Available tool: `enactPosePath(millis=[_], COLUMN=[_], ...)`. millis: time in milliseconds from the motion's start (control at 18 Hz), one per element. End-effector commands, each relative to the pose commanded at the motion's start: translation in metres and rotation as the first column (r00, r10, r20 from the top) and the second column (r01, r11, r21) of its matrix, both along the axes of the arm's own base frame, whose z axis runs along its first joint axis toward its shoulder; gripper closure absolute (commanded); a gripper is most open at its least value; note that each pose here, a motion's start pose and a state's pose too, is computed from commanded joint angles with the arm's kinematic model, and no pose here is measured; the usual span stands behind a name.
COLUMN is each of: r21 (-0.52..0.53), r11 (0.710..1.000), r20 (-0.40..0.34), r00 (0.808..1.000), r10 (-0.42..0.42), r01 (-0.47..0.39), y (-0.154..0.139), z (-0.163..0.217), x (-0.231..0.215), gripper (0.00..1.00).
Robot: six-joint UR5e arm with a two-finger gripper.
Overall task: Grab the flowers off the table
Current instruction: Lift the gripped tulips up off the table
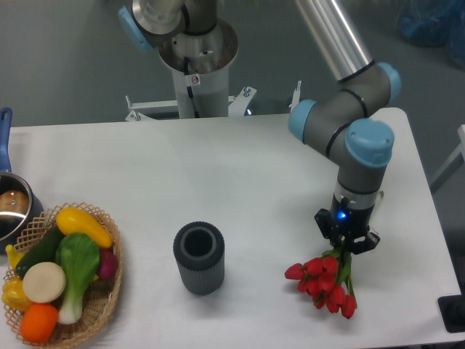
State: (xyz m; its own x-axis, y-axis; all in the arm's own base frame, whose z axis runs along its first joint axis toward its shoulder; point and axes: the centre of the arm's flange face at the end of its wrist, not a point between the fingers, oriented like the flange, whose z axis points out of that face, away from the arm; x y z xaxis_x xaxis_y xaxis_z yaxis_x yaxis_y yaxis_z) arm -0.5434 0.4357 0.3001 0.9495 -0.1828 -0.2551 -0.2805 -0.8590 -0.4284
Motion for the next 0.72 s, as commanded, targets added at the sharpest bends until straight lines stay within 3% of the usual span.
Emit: enactPosePath(millis=[222,500,722], r21=[0.133,0.297,0.342], r11=[0.99,0.954,0.938], r20=[0.016,0.052,0.077], r00=[0.999,0.998,0.996], r10=[0.032,0.028,0.037], r01=[-0.034,-0.042,-0.061], y=[0.005,0.003,0.0], z=[0.054,0.109,0.122], x=[0.008,0.013,0.009], gripper=[0.78,0.78,0.78])
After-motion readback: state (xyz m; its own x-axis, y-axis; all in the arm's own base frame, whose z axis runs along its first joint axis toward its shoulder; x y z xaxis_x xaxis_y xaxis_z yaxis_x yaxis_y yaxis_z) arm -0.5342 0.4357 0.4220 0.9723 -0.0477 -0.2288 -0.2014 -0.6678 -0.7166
